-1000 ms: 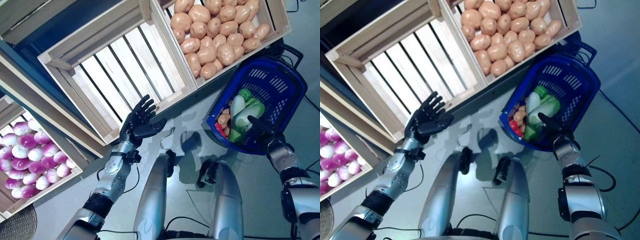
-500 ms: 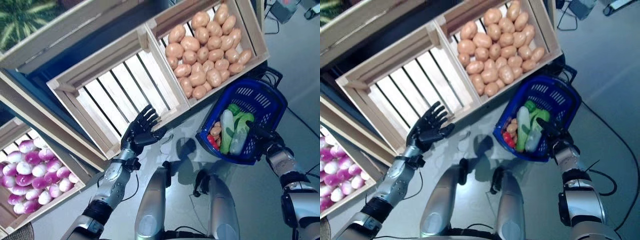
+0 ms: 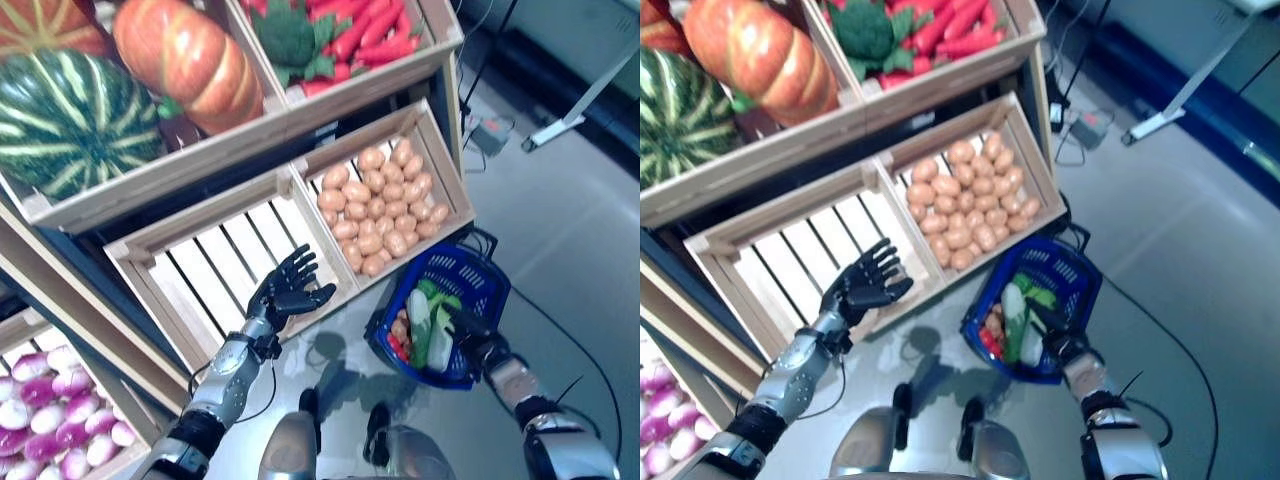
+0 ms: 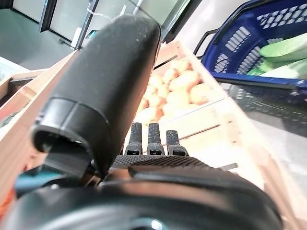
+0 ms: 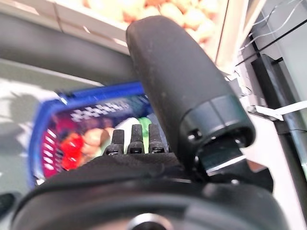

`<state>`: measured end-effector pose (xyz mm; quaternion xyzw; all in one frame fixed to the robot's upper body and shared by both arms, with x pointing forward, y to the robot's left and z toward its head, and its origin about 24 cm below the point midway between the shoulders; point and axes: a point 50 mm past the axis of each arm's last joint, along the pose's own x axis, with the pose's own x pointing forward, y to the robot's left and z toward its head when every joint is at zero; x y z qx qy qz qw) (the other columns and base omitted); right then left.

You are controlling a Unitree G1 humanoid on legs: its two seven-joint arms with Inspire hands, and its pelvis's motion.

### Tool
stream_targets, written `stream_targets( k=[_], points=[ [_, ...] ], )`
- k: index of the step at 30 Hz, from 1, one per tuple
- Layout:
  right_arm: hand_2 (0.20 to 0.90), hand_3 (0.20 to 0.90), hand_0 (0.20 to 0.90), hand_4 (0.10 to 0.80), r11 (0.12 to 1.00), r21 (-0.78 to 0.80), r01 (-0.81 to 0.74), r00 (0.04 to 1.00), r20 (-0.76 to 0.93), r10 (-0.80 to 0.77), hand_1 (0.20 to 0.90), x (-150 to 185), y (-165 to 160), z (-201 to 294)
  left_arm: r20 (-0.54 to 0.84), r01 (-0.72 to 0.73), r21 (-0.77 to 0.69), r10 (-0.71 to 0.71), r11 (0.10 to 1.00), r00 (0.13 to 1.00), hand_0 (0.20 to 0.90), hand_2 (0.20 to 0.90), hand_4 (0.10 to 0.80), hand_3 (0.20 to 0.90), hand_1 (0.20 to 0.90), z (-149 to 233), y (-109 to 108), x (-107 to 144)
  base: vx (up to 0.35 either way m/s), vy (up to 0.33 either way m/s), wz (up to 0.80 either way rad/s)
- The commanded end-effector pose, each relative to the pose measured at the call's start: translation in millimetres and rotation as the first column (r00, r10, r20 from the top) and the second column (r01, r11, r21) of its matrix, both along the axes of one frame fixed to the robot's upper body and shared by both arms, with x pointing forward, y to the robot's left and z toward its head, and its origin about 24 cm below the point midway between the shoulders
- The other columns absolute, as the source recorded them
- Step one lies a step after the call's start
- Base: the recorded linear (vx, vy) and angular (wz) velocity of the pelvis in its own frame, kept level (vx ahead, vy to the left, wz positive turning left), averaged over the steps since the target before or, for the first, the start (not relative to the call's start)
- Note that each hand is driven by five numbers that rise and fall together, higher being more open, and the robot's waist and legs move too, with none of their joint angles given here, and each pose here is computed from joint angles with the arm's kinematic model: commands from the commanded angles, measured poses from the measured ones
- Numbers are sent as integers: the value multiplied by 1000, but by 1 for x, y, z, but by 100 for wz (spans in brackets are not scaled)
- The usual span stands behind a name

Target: Put vegetables into the basket

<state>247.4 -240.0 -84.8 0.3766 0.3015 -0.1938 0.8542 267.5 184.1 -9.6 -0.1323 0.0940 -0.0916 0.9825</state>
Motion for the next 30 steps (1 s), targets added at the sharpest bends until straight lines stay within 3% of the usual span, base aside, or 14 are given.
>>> stream_targets(
  k=[1, 11, 17, 26, 30],
  points=[
    [900, 900, 900, 800, 994, -76, -84, 993, 81, 90, 900, -5, -2, 1, 29, 66, 4, -66, 998, 997, 900, 900, 800, 900, 900, -7, -19, -9, 69, 35, -6],
    [900, 900, 900, 800, 979, -17, -203, 964, 172, 203, 900, -34, 54, -16, -257, -35, 74, 53, 997, 965, 900, 900, 800, 900, 900, -72, -2, -53, 25, 21, -7],
    [900, 900, 900, 800, 946, 48, -321, 864, 424, 272, 900, -40, 84, -1, -387, -82, 41, 92, 996, 918, 900, 900, 800, 900, 900, -97, -3, -76, 11, 16, -4],
    [900, 900, 900, 800, 891, 151, -427, 790, 541, 287, 900, -51, 116, -2, -523, -81, -41, 48, 996, 851, 900, 900, 800, 900, 900, -118, -20, -98, 25, 9, -1],
    [900, 900, 900, 800, 831, 95, -549, 731, 537, 421, 900, -52, 135, 0, -510, -50, -24, 30, 998, 860, 900, 900, 800, 900, 900, -118, -30, -97, -10, 28, 0]
  ],
)
